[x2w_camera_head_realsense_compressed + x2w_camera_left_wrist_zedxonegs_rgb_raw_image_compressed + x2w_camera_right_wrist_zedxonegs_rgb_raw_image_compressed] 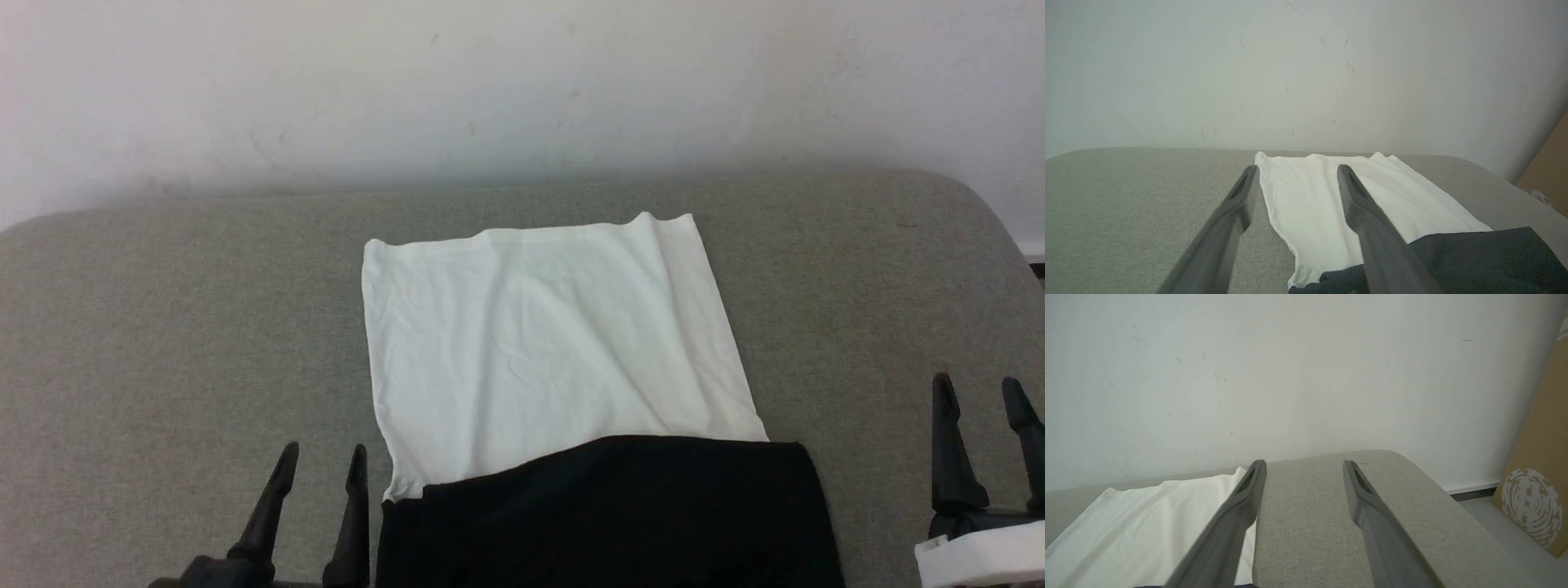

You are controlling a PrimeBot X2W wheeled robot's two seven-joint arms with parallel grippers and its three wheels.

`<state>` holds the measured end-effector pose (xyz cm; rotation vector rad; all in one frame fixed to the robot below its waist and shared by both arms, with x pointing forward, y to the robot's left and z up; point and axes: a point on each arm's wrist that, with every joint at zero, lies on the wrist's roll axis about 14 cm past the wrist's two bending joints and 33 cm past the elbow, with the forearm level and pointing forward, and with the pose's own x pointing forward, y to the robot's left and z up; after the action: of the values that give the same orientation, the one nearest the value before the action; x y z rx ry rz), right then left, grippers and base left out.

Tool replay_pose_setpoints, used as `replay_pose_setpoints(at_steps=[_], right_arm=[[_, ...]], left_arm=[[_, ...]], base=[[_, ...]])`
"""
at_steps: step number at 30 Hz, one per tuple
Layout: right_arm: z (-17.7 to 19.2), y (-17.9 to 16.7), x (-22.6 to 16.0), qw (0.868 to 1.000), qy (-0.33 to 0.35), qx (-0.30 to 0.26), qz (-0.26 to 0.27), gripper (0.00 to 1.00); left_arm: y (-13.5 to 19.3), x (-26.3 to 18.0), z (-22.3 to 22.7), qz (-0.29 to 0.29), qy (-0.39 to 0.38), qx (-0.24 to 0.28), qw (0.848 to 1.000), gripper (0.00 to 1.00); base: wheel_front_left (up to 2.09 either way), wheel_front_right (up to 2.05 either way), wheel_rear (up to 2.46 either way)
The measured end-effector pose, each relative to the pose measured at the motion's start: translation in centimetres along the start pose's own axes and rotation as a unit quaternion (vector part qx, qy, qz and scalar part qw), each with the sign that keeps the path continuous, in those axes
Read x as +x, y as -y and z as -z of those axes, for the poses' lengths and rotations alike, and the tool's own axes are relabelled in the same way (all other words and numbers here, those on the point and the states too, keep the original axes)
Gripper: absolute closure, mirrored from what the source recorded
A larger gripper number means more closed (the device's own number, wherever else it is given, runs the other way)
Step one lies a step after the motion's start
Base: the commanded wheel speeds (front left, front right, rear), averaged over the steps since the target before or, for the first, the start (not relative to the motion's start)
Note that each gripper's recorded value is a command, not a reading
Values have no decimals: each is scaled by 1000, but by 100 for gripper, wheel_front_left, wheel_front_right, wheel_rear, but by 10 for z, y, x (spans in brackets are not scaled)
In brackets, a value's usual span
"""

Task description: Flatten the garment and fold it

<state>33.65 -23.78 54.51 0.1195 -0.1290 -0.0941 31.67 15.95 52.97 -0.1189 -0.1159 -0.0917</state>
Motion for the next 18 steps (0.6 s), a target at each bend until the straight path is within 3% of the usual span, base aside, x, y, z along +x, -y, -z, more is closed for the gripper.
replay_pose_setpoints(at_steps=[6,12,18], right_arm=[[-1,-2,5,1000,1,1,-3,0],[-2,-10,25,1000,5,6,-11,0],[15,-16,49,1000,-15,5,-18,0]], left_arm=[[-6,33,-18,20,6,31,999,0],[-9,106,-61,56,14,68,996,0],[-17,187,-64,84,-62,96,990,0]], base=[[0,0,0],[0,0,0],[0,0,0]])
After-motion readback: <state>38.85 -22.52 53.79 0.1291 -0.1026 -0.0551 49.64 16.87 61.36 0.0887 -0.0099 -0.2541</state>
